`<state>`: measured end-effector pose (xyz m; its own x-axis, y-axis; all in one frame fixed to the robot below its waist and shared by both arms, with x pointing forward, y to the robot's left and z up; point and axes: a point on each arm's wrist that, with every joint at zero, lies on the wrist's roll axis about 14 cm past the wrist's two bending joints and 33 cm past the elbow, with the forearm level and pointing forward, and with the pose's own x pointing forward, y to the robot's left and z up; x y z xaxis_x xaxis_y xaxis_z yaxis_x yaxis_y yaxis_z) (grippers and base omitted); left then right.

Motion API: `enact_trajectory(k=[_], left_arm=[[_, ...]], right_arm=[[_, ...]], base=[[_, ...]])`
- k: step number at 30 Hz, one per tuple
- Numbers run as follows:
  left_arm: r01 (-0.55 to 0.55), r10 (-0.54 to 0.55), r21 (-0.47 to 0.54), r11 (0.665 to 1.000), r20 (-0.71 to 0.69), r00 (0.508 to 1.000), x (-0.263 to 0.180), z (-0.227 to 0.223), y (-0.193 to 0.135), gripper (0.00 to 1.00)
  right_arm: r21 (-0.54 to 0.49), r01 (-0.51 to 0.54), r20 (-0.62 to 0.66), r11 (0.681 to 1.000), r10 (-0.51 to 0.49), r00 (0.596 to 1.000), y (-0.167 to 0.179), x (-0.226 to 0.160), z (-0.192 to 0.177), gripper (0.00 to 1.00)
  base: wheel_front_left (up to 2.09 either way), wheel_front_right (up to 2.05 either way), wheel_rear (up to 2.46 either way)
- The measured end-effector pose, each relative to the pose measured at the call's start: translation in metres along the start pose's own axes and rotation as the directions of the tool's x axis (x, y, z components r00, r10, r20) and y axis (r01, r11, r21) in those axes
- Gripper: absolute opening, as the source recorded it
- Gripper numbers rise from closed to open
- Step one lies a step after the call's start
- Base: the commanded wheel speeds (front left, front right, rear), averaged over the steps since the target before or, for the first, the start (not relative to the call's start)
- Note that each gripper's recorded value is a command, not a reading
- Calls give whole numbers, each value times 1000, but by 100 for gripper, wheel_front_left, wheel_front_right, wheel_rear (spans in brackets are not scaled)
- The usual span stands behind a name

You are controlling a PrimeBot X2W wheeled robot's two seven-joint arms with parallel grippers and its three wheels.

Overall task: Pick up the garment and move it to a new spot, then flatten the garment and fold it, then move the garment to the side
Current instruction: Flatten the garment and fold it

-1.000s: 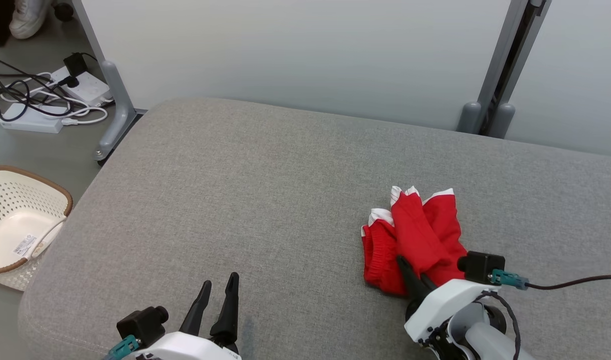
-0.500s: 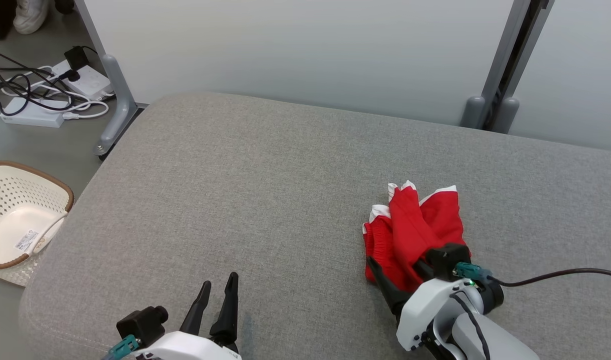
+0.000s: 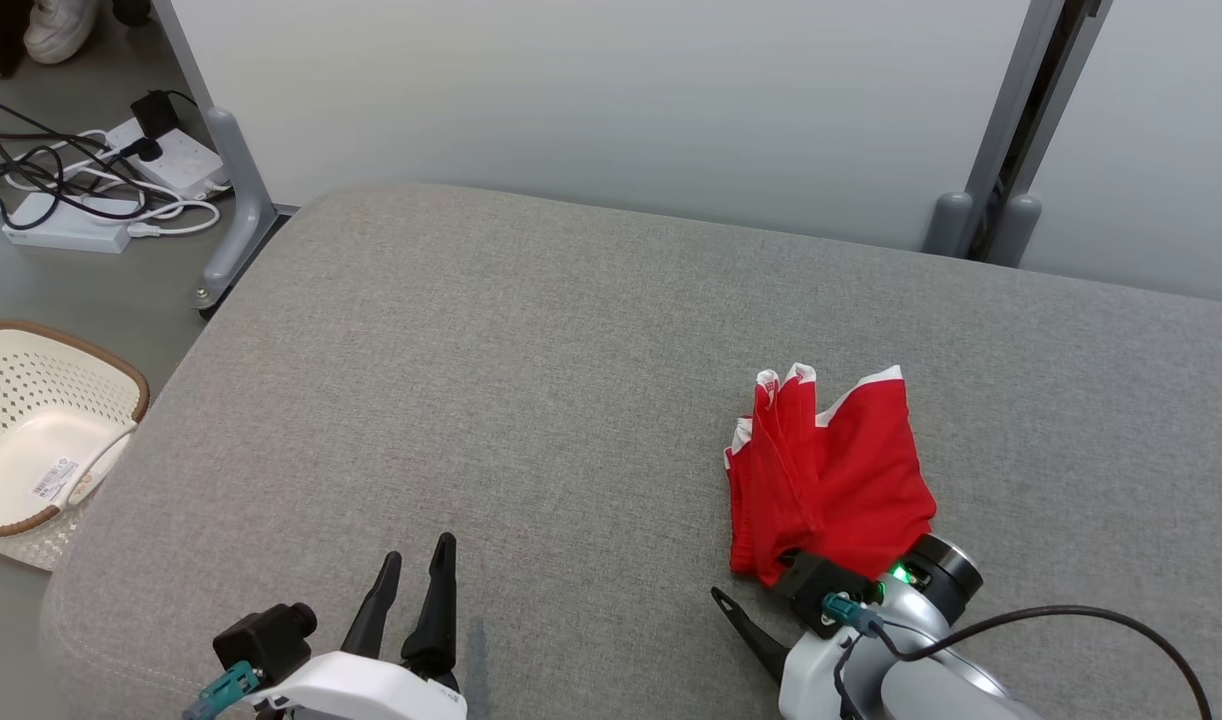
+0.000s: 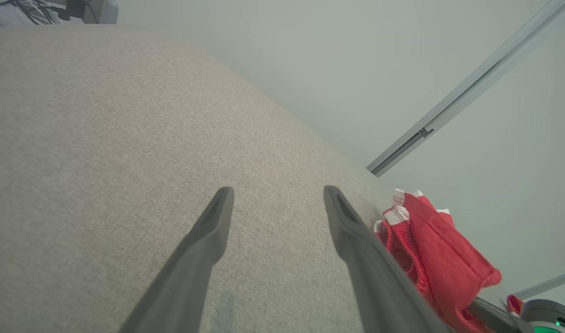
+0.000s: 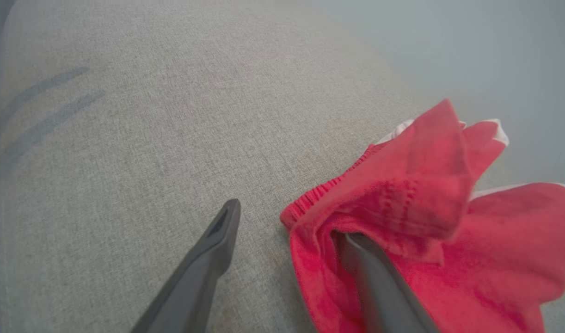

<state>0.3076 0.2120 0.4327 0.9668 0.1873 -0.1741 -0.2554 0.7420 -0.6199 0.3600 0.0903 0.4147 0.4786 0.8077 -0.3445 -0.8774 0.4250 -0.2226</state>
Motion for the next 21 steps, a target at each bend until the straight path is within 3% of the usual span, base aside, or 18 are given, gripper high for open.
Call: enact_trajectory(k=[11,18,21], left_arm=[[12,-12,1,1000,-15,1000,2,-4,-4,100],[19,-19,1,1000,-19,1000,4,-5,-6,100],[24,-24,0,1000,-22,999,4,-6,-8,100]], right_arm=[[-115,25,11,993,-24,1000,-11,-1,7,100],[-96,138,36,986,-135,990,-39,-8,16,100],[-119,131,43,984,-126,991,-34,-10,18,100]], base=[[0,0,0],[0,0,0],[0,0,0]])
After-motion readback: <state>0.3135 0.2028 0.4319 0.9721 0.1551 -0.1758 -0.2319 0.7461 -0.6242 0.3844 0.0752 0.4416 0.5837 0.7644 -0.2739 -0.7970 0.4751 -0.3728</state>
